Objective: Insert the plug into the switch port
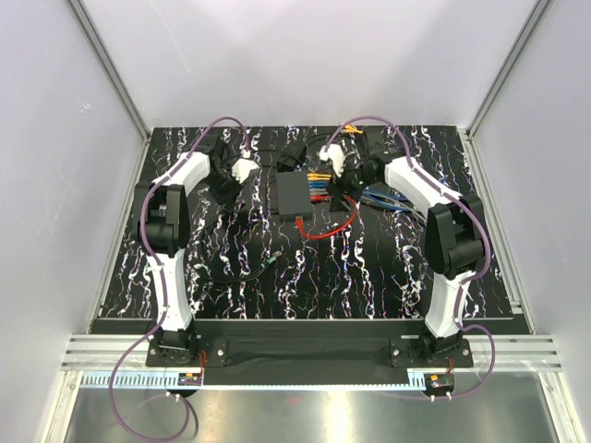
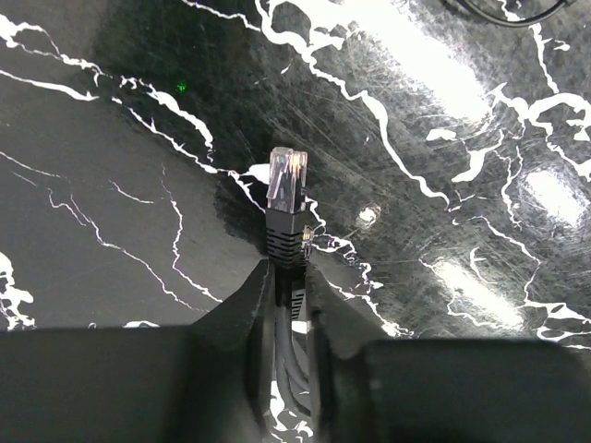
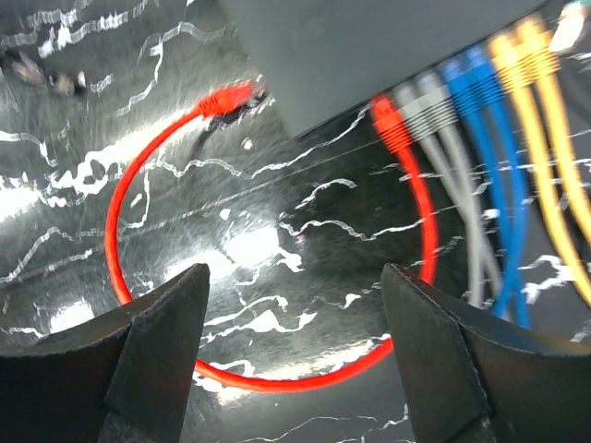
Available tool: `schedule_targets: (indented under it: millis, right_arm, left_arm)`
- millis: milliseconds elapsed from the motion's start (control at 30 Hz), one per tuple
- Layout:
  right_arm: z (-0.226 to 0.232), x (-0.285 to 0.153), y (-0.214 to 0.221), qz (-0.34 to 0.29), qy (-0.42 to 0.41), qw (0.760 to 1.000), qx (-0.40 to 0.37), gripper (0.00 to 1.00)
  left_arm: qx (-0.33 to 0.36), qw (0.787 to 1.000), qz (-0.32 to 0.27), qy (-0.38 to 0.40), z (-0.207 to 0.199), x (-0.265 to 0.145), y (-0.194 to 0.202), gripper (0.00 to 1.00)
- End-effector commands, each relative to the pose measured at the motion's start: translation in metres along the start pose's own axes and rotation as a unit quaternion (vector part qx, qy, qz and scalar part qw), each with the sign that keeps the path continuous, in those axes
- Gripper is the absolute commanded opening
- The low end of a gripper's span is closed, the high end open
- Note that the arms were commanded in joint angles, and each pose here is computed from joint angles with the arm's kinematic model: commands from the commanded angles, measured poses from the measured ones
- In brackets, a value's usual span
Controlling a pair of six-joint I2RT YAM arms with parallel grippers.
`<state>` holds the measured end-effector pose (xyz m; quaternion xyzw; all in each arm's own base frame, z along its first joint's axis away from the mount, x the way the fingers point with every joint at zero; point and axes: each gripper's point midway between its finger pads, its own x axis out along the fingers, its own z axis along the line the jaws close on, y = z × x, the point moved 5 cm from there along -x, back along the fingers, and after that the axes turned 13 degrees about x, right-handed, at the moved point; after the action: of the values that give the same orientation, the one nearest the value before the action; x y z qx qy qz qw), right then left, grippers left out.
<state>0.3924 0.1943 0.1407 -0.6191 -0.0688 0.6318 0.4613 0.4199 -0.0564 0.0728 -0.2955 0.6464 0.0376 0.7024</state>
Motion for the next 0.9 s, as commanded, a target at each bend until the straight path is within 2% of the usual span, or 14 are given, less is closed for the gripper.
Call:
schedule_targets:
  millis: [0,67,133,200,233,333,567,733,833,867]
  right_arm:
    - [0.006,-0.039,-0.042,-0.071,0.001,0.997,-0.001,0.81]
    - [0.009,-0.044,-0.046,-0.08,-0.002,0.997,0.001,0.81]
    - [0.014,-0.049,-0.049,-0.087,-0.01,0.996,0.006,0.81]
    - [0.019,-0.052,-0.052,-0.094,-0.021,0.995,0.014,0.81]
    - [0.022,-0.055,-0.054,-0.099,-0.025,0.995,0.017,0.81]
    - [0.028,-0.056,-0.056,-0.103,-0.044,0.993,0.033,0.82]
    - [0.034,-0.059,-0.059,-0.106,-0.058,0.992,0.04,0.81]
    - [0.035,-0.056,-0.056,-0.102,-0.066,0.991,0.05,0.82]
    - [0.035,-0.055,-0.055,-0.099,-0.069,0.991,0.056,0.82]
    - [0.035,-0.055,-0.054,-0.097,-0.069,0.991,0.056,0.82]
  left_arm:
    - [0.026,0.999,-0.023,-0.042,0.007,-0.034,-0.018,0.12]
    - [0.026,0.998,-0.034,-0.046,0.002,-0.048,-0.022,0.04]
    - [0.024,0.997,-0.058,-0.054,-0.005,-0.073,-0.03,0.0]
    - [0.011,0.994,-0.084,-0.064,-0.009,-0.093,-0.036,0.0]
    - [0.01,0.992,-0.103,-0.071,-0.013,-0.109,-0.041,0.04]
    - [0.008,0.992,-0.108,-0.062,-0.025,-0.123,-0.041,0.1]
    - [0.008,0.992,-0.118,-0.041,-0.044,-0.128,-0.032,0.06]
    - [-0.002,0.992,-0.111,-0.057,-0.038,-0.108,-0.022,0.2]
    - [-0.025,0.992,-0.102,-0.068,-0.028,-0.096,-0.018,0.41]
    - [-0.029,0.992,-0.103,-0.07,-0.025,-0.096,-0.018,0.41]
